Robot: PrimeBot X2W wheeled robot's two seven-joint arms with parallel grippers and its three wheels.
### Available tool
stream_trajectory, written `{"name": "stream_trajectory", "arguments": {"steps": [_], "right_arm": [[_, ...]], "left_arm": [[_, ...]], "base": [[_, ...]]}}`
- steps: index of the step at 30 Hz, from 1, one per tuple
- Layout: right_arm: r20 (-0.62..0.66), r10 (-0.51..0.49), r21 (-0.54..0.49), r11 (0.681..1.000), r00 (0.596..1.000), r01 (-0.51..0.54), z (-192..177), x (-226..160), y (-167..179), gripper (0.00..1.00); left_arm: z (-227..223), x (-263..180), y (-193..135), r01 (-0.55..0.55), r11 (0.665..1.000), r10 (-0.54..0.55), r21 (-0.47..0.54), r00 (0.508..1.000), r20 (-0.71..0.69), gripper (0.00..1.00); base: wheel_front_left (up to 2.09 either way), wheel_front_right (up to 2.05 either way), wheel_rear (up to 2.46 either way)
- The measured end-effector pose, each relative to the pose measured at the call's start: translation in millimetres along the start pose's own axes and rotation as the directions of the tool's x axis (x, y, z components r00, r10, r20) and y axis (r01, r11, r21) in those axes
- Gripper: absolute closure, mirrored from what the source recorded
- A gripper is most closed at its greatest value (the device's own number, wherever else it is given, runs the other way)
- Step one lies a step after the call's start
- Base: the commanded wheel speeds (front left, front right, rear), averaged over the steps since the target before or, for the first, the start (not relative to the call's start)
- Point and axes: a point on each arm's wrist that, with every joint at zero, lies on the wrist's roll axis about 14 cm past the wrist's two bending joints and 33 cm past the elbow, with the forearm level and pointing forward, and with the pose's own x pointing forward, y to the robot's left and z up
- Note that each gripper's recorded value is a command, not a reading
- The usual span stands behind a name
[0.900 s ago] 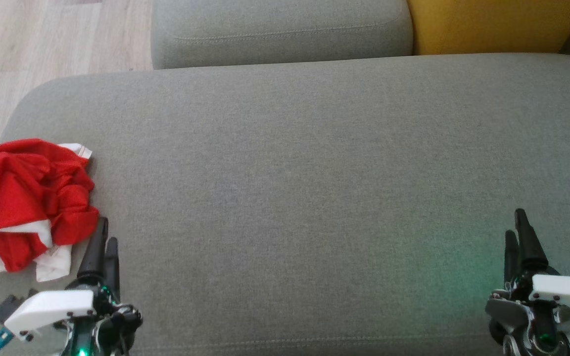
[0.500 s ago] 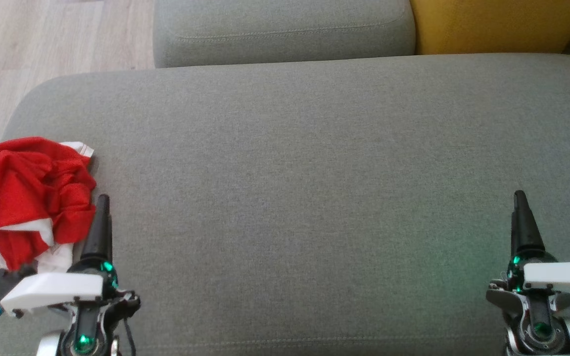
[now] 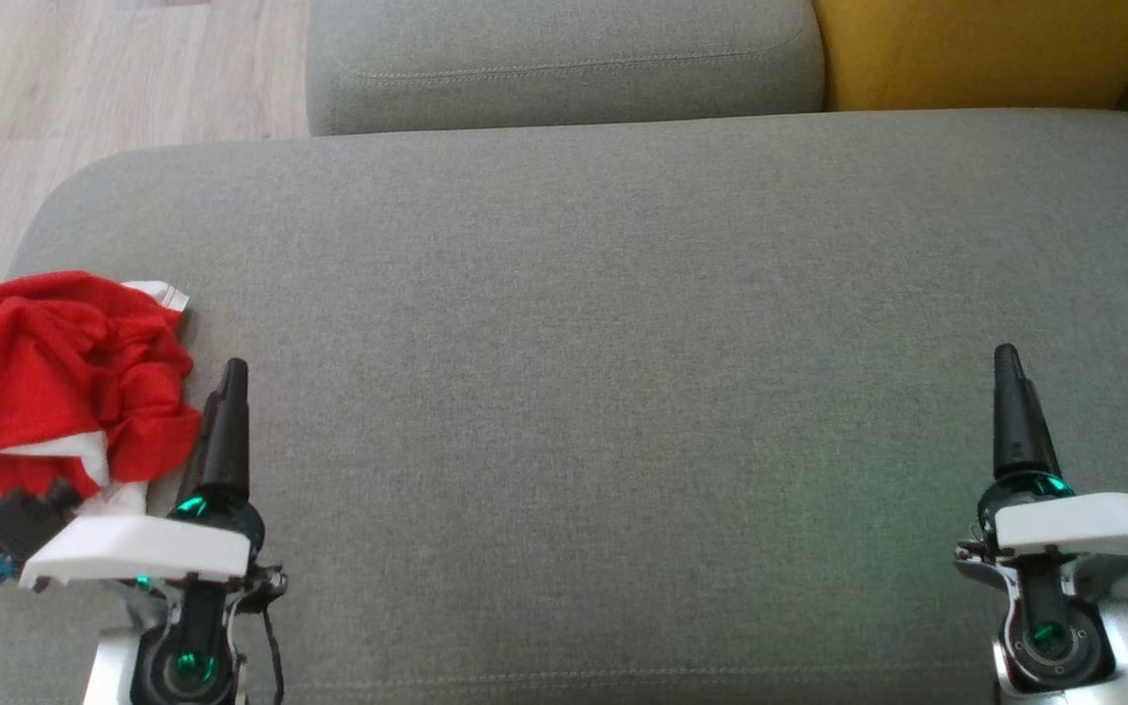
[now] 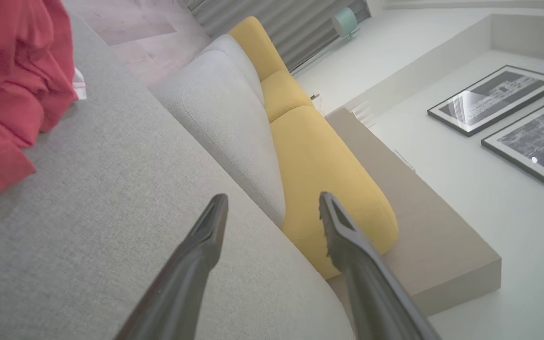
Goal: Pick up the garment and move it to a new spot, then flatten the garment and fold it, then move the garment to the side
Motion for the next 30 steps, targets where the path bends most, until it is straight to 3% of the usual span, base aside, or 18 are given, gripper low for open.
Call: {"name": "stream_trajectory", "arguments": {"steps": [14, 30], "right_arm": [[-0.033, 0.038, -0.241, 0.969, 0.999, -0.045, -8, 2, 10, 0.0], [-0.073, 0.058, -0.448, 0.89, 0.996, -0.085, -20, 2, 15, 0.0]], "left_arm": [[-4, 0, -11, 0.047, 0.969, -0.043, 0.243, 0.999, -0.02, 0.0], [-10, -2, -12, 0.063, 0.89, -0.052, 0.452, 0.998, -0.037, 0.0]], "base": [[0.0, 0.0, 0.0], [0.0, 0.0, 0.0]]}}
